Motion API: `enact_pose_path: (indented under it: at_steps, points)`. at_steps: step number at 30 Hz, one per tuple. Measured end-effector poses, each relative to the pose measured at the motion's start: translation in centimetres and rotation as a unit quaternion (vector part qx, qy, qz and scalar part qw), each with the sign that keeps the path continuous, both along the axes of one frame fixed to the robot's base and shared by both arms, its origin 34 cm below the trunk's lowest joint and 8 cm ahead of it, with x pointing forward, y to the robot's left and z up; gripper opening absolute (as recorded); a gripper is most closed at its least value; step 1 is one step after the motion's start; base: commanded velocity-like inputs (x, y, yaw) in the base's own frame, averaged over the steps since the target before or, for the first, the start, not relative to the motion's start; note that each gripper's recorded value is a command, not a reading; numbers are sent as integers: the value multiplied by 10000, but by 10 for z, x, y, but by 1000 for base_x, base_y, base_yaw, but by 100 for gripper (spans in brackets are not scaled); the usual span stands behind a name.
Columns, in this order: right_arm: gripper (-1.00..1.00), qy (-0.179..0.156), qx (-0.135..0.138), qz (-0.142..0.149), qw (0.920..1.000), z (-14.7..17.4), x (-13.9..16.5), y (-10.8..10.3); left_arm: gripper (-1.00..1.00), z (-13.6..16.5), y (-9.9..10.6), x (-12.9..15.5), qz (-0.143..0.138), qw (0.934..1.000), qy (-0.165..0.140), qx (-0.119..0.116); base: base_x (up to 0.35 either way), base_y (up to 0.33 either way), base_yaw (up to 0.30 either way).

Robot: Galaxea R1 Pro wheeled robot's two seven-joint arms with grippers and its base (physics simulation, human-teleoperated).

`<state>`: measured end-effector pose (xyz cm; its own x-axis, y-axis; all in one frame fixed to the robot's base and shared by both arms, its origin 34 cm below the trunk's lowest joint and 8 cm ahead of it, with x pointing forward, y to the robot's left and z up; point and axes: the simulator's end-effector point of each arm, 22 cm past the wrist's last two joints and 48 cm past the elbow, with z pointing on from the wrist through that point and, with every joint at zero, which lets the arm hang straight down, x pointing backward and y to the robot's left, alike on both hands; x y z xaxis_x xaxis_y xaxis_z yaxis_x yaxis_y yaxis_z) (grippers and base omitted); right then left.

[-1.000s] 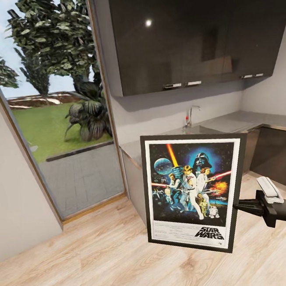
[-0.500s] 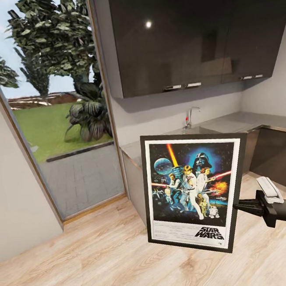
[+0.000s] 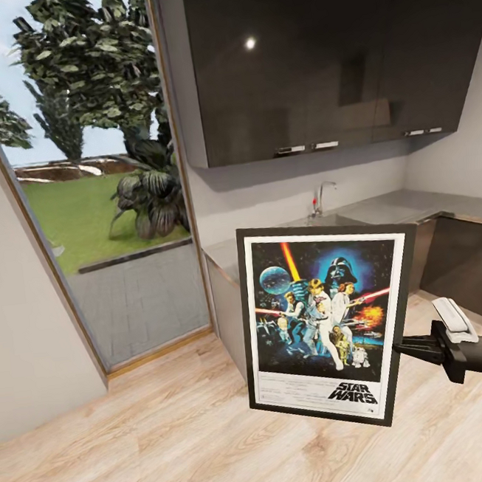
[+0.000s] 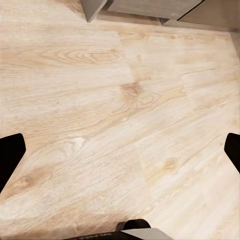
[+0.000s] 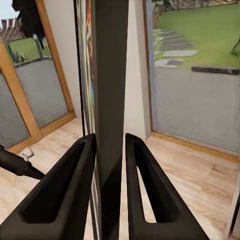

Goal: Pick up the poster from the kitchen countertop and hang it on one of the wall nails in the kitchen.

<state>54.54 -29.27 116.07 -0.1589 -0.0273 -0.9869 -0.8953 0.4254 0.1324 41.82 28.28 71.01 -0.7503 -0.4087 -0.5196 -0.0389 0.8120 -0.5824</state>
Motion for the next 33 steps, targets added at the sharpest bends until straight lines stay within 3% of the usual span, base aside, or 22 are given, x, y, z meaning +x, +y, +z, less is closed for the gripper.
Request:
enact_pose_path:
  at_steps: [33]
  points:
    - [-100,2,7,1,10000,17,-9,0,100,17,0,-10,5,10000,5,2,0,0,0]
